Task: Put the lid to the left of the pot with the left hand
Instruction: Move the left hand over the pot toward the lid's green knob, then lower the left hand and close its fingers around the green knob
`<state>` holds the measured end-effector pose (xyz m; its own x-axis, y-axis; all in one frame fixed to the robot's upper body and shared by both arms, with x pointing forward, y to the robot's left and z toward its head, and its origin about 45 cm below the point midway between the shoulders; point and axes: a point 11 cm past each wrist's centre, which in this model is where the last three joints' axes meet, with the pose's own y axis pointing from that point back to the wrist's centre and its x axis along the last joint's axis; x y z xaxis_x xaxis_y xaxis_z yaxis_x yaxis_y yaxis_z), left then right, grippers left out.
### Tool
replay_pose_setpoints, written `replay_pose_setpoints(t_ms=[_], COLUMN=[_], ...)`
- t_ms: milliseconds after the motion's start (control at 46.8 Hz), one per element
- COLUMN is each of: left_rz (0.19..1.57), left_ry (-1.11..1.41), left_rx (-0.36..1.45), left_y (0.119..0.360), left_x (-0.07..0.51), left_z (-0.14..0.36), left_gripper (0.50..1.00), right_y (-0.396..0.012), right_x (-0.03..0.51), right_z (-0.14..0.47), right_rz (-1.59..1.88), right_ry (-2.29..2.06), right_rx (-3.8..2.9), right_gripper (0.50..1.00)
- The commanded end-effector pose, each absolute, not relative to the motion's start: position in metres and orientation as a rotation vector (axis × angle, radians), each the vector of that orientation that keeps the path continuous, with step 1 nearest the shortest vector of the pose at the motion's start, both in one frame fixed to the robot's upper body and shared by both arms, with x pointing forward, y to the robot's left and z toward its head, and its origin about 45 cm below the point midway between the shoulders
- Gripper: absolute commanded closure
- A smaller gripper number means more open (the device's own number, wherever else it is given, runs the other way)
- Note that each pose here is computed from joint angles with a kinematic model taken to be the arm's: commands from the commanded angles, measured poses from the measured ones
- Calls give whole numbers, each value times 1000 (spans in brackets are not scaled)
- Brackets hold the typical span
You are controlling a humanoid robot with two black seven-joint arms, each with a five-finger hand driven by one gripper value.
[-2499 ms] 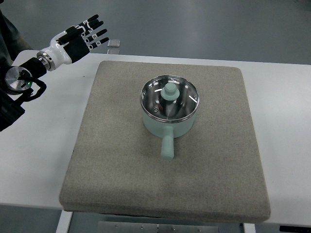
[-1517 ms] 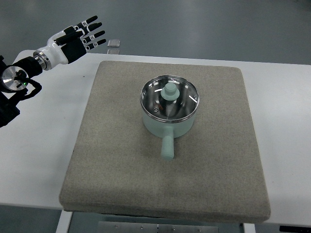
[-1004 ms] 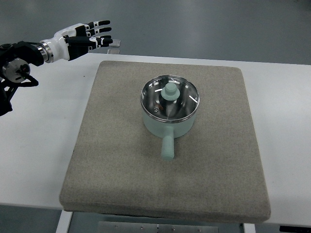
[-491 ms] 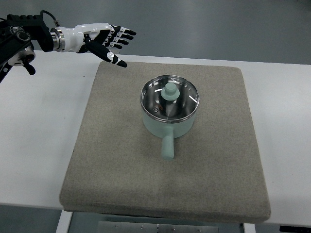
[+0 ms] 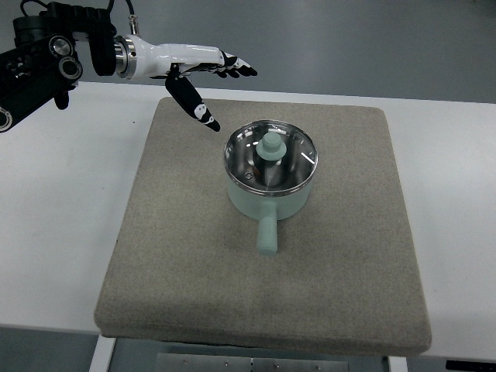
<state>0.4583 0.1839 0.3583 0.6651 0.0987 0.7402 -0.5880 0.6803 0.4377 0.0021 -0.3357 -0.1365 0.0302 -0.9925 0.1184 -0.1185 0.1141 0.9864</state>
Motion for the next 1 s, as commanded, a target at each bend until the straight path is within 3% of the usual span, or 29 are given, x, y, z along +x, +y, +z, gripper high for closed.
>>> replay_pose_setpoints(t_ms=[0,534,641,854,983], left_rz=[391,168,111,57,58], left_ry=[-815,-1108,-1129,-1158,-1175], left_rx=[752,918,939,955,971], left_y=[175,132,112,92,91], left_x=[453,435,434,432,434], left_z=[361,373,365,355,355], left_gripper=[510,512,514,514,516], right_y=[-336,-336,-335,-336,-336], right_x=[2,2,2,2,2], right_z=[-136,-136,-137,-136,-136], right_rz=[-1038,-1038,-1038,-1038,-1038], right_ry=[-1320,-1320,-1318,-1320,-1320], right_rx=[1223,1223,1225,1223,1223], right_gripper=[576,576,576,576,576])
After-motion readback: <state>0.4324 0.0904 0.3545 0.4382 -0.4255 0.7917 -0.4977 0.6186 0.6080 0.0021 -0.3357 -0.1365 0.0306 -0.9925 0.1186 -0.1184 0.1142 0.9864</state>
